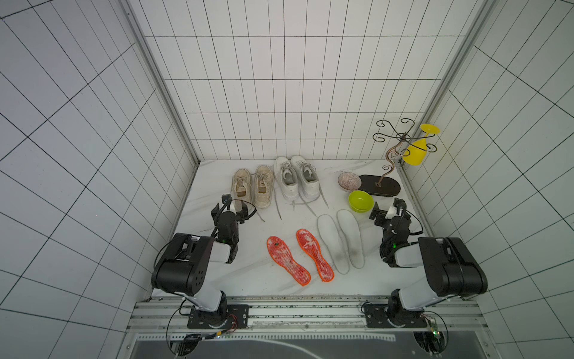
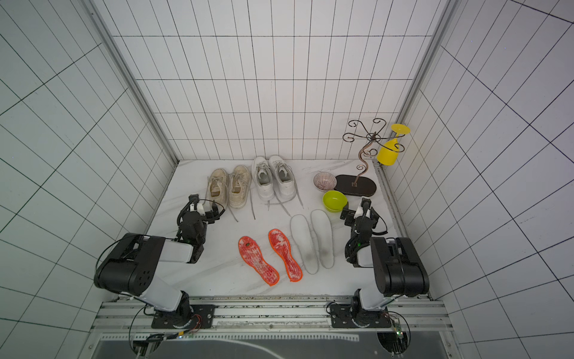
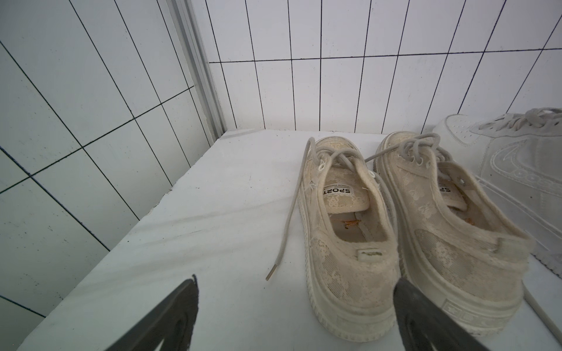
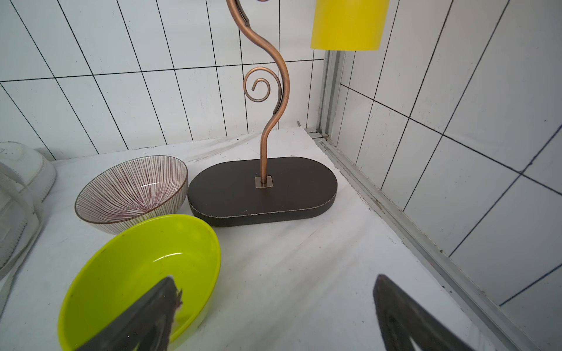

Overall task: Remove the insole from the shoe
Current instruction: Reset both arms

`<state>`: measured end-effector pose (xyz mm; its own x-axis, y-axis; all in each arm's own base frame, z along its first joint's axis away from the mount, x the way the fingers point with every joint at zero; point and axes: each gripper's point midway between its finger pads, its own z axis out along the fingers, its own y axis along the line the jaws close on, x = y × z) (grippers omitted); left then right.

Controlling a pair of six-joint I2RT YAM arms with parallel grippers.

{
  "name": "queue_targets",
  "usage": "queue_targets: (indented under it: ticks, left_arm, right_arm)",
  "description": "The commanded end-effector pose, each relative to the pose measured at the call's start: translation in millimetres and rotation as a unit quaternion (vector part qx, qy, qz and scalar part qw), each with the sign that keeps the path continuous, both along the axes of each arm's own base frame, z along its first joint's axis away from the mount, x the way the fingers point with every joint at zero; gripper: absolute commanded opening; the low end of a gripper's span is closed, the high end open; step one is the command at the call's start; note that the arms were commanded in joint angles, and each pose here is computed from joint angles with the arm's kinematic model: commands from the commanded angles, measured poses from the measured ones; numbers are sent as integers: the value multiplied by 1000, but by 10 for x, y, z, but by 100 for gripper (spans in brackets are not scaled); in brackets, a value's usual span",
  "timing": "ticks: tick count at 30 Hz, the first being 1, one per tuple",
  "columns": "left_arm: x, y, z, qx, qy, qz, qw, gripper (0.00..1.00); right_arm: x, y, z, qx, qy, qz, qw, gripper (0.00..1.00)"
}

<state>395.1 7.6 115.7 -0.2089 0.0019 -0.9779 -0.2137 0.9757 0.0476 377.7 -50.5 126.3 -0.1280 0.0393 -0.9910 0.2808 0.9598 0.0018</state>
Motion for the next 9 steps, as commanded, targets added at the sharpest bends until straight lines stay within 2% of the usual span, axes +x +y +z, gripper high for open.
queue_targets:
  ticks: [1, 9]
  left_arm:
    - [31, 19, 113, -3, -15, 5, 1000, 98]
    - [33, 19, 111, -3, -15, 5, 1000, 98]
  right_arm:
    - [-54, 24, 48, -7, -15, 3, 1000, 100]
    - [-35, 12, 43, -4, -13, 6, 1000, 100]
